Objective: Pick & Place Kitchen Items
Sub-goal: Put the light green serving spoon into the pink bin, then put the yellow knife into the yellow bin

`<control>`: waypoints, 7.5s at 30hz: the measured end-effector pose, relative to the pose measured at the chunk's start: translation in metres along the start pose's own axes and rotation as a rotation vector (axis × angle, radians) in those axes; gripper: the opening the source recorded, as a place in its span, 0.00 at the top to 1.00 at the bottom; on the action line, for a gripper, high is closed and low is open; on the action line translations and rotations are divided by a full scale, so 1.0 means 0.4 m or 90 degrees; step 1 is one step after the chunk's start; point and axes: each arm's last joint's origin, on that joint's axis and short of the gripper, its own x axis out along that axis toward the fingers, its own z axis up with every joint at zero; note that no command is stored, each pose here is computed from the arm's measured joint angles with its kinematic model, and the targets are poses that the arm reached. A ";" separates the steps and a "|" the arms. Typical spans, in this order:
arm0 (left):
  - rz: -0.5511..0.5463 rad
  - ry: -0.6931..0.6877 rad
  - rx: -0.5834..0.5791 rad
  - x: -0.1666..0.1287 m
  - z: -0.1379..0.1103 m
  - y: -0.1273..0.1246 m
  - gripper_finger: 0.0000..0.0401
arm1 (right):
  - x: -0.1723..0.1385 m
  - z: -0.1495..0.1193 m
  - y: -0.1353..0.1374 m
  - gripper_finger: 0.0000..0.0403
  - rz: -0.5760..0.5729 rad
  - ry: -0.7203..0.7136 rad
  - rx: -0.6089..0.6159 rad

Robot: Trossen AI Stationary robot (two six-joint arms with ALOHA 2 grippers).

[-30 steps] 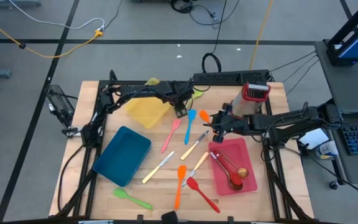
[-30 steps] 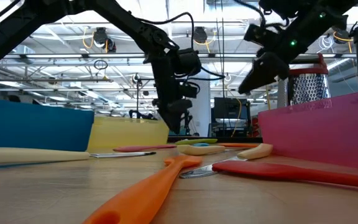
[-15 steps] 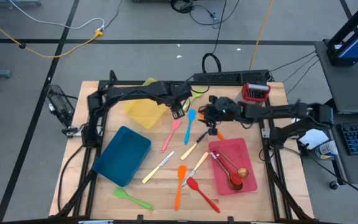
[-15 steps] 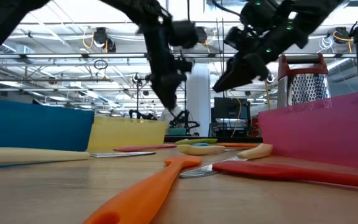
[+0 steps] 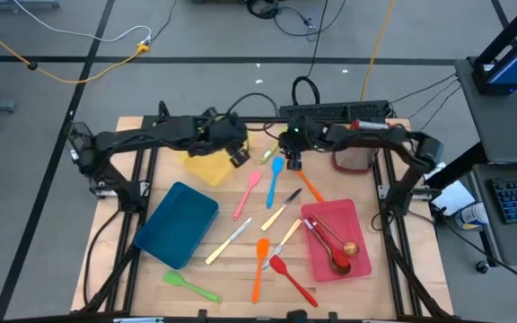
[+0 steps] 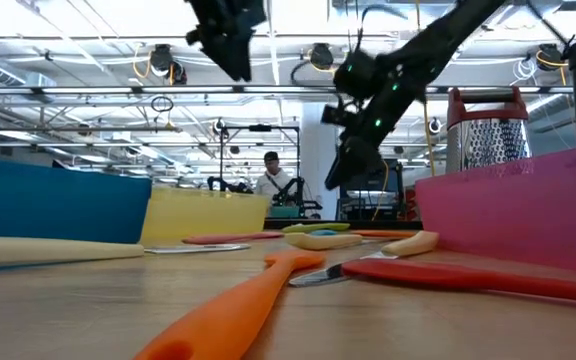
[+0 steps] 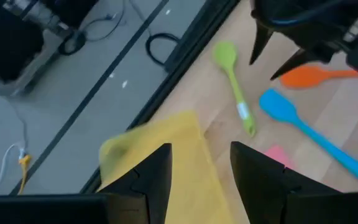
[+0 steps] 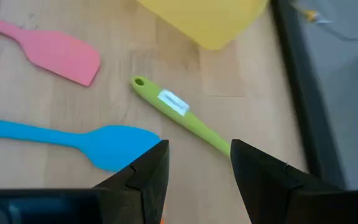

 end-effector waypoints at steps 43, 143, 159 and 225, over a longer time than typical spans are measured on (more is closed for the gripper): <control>0.039 0.074 -0.003 0.003 -0.151 -0.006 0.58 | 0.219 -0.056 -0.105 0.59 0.119 0.089 -0.156; 0.005 -0.064 0.013 0.010 -0.088 -0.014 0.58 | -0.330 -0.302 0.558 0.74 0.083 0.332 0.680; -0.032 -0.055 -0.031 0.010 -0.089 -0.019 0.58 | -0.393 -0.247 0.533 0.73 0.242 0.139 0.598; -0.273 0.367 0.039 0.002 -0.440 -0.562 0.58 | -0.272 -0.156 0.473 0.60 -0.117 -0.441 0.087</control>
